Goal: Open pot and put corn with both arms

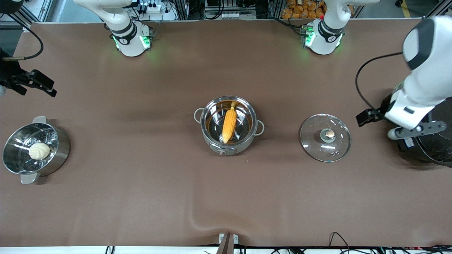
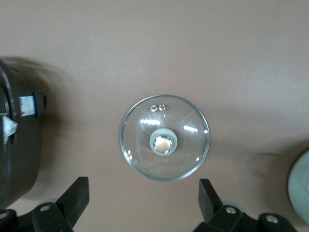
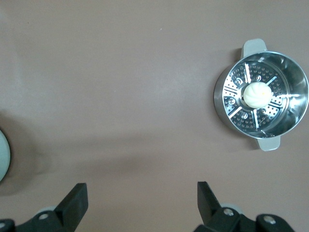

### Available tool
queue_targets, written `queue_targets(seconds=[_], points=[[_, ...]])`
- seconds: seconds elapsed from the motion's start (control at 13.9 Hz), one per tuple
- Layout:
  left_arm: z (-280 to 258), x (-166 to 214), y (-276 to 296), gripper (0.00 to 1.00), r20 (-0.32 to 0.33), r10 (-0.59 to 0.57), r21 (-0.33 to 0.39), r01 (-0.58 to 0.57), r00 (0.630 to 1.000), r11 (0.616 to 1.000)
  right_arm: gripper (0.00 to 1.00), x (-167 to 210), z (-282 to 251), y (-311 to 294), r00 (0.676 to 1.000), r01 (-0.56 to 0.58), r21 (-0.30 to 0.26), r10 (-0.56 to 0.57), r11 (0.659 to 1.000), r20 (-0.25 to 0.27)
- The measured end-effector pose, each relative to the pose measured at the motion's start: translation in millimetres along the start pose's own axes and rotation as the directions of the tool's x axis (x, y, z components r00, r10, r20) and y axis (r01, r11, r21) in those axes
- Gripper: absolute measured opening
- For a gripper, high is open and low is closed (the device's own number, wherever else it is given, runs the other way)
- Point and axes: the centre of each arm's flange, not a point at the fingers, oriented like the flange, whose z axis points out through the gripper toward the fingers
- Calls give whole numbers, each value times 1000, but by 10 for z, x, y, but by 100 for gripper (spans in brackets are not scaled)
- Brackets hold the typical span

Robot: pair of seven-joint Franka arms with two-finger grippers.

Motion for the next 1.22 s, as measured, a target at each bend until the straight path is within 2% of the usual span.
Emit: queue_targets(seconds=[0.22, 0.43, 1.01, 1.22], points=[[-366, -79, 46, 100, 20, 7, -13, -7, 1000, 1000, 100, -130, -264, 7, 999, -2, 6, 2, 1000, 35], [-642, -152, 5, 100, -5, 4, -20, -4, 1000, 1000, 100, -206, -514, 29, 999, -6, 7, 6, 1000, 37], [-878, -334, -74, 100, -3, 24, -19, -24, 1000, 1000, 100, -37, -189, 39, 995, -11, 2, 11, 1000, 100], [-934, -364, -132, 100, -8, 34, -20, -34, 999, 999, 100, -21, -156, 40, 994, -9, 2, 9, 1000, 106]])
